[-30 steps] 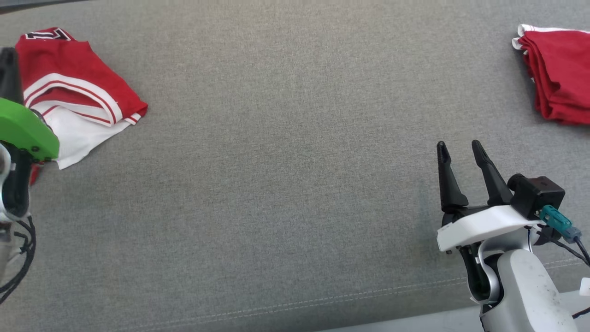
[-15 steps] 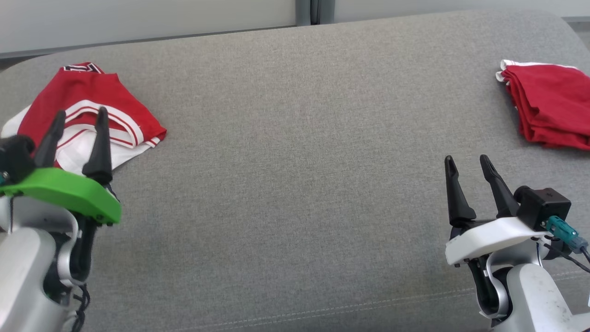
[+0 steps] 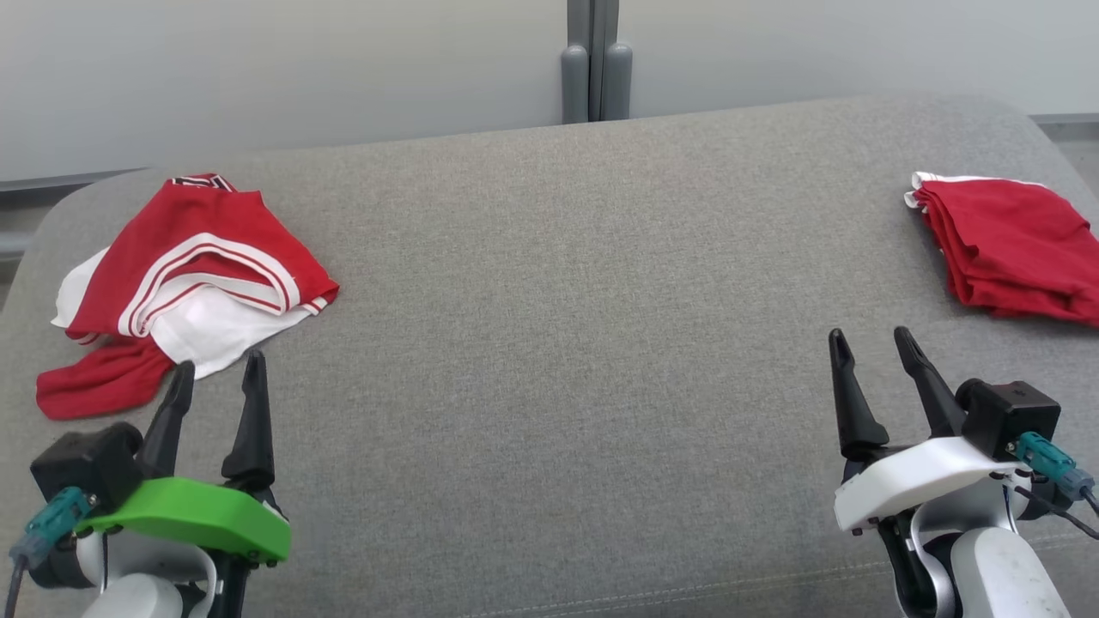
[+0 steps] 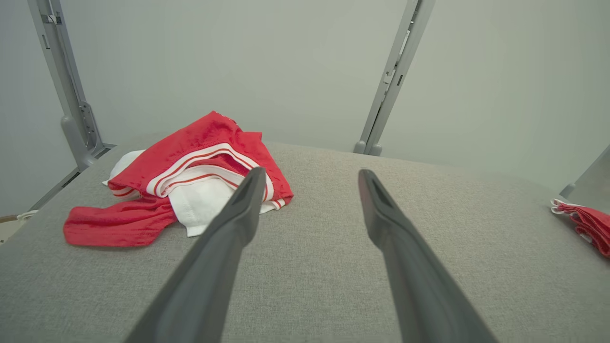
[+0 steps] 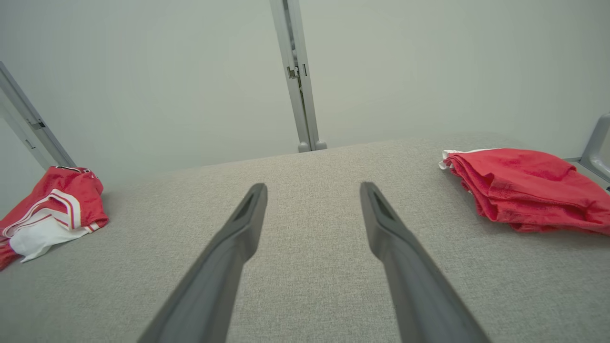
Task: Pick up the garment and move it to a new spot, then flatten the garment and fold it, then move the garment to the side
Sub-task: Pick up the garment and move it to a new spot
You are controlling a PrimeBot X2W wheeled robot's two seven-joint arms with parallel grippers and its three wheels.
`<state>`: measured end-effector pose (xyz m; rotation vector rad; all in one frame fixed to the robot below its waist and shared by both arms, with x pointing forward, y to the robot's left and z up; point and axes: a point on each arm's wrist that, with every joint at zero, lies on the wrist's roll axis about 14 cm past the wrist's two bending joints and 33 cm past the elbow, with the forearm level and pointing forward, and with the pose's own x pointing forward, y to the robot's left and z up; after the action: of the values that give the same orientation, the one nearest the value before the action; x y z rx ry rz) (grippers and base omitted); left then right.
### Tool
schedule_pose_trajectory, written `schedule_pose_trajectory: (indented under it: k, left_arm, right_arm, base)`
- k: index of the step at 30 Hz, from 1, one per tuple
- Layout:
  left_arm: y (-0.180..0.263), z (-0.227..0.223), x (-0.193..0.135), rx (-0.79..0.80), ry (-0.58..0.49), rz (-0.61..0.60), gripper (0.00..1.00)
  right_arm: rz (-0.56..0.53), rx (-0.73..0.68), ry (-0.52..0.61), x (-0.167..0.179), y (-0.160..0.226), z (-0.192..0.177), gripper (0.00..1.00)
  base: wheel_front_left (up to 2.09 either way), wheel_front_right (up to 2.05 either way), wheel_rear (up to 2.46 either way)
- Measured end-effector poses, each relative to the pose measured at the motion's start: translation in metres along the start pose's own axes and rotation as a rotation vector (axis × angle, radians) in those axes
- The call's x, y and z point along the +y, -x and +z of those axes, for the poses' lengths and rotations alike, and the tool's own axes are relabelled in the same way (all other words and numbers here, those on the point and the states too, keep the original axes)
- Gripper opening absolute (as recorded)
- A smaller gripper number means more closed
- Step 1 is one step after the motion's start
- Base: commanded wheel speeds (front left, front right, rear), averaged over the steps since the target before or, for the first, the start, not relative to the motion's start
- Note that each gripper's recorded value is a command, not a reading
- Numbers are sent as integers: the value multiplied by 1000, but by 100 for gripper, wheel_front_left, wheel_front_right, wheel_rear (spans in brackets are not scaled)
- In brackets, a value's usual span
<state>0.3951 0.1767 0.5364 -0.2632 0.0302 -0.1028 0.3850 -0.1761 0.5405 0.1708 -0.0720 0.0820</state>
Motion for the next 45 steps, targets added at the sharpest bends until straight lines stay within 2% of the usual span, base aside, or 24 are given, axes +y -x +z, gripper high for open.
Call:
schedule_pose_trajectory:
  k: [12, 27, 35, 45]
  left_arm:
    - [35, -15, 0, 6, -1, 19, 100]
    - [45, -21, -2, 15, 0, 19, 100]
    - [57, -16, 17, 1, -6, 80, 100]
    - [98, -2, 64, -41, -8, 248, 100]
  right_arm:
    - [43, -3, -9, 16, 12, 3, 100]
    - [74, 11, -15, 27, 16, 0, 100]
    - [138, 21, -18, 48, 8, -4, 100]
    - [312, 47, -37, 108, -12, -15, 100]
  base:
    - [0, 0, 0]
    - [0, 0, 0]
    - [0, 0, 0]
    - [0, 0, 0]
